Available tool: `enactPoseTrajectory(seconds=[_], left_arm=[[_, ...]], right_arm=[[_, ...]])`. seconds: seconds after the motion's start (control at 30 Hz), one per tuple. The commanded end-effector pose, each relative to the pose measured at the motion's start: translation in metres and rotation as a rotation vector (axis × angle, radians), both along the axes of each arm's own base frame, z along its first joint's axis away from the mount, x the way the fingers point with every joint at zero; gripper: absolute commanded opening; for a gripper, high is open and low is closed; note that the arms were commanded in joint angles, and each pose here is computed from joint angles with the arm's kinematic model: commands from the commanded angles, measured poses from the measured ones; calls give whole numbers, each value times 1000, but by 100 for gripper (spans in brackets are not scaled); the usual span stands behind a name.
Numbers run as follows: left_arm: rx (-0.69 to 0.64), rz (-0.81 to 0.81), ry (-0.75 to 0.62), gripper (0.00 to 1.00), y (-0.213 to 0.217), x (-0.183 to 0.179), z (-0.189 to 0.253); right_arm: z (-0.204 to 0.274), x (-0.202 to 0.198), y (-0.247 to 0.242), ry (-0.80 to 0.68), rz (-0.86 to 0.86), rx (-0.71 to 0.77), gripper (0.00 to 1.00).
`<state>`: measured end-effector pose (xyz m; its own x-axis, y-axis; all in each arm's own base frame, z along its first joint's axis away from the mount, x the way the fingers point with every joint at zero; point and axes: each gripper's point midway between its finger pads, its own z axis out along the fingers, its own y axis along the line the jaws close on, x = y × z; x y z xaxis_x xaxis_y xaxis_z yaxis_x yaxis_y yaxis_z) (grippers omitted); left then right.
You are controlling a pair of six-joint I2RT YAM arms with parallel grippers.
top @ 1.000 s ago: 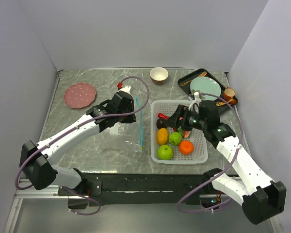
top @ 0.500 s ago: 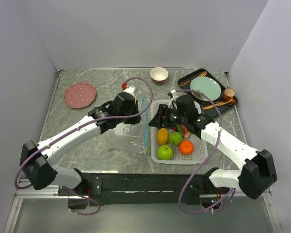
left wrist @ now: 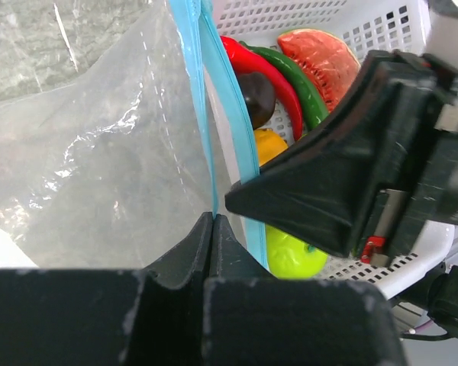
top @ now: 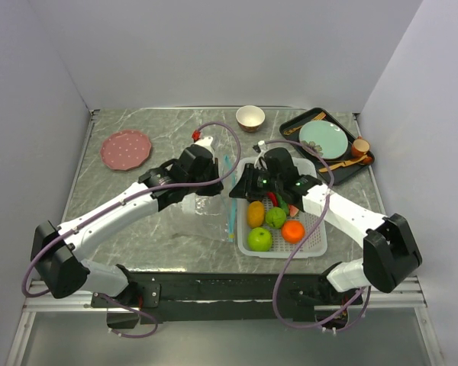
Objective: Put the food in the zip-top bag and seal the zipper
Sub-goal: Open the zipper of the food storage bag at the center of the board.
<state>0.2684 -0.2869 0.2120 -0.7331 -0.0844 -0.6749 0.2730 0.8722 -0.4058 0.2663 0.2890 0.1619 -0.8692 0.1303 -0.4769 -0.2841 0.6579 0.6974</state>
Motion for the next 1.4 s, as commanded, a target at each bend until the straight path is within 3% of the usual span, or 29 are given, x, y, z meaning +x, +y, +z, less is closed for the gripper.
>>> enactPoseTrajectory(seconds=[0.0,0.07,0.13,0.4,0.57,0.63,0.67,0.73,0.77,0.87,1.17,1.37], left_arm=[[-35,21,-54,1,6,-1,22],[-15,58,-55,1,14,-1,24],[38,119,-63,1,31,1,24],[105,253,-75,2,68,-2,36],[20,198,-48,26,50,-8,43],[-20,184,-41,31,44,-10,47],[-43,174,-49,44,40,-9,51],[-65,164,-49,48,36,-10,55],[-66,161,-46,55,35,-11,55],[-75,147,-39,66,31,-14,54],[-122,100,-28,76,1,-24,51],[17,202,-6,74,6,-17,27]], right_arm=[[21,13,10,-65,-14,50,15],[15,23,0,-63,-102,4,4],[13,28,-6,-52,-160,-9,0],[17,34,3,-15,-223,42,0],[30,32,15,-28,-202,66,0],[32,28,19,-28,-196,73,0],[33,28,20,-31,-198,75,0],[37,27,21,-32,-204,83,0],[38,27,21,-35,-204,88,0],[39,26,22,-36,-205,96,0],[41,26,25,-35,-199,109,0],[45,25,23,-43,-204,113,0]])
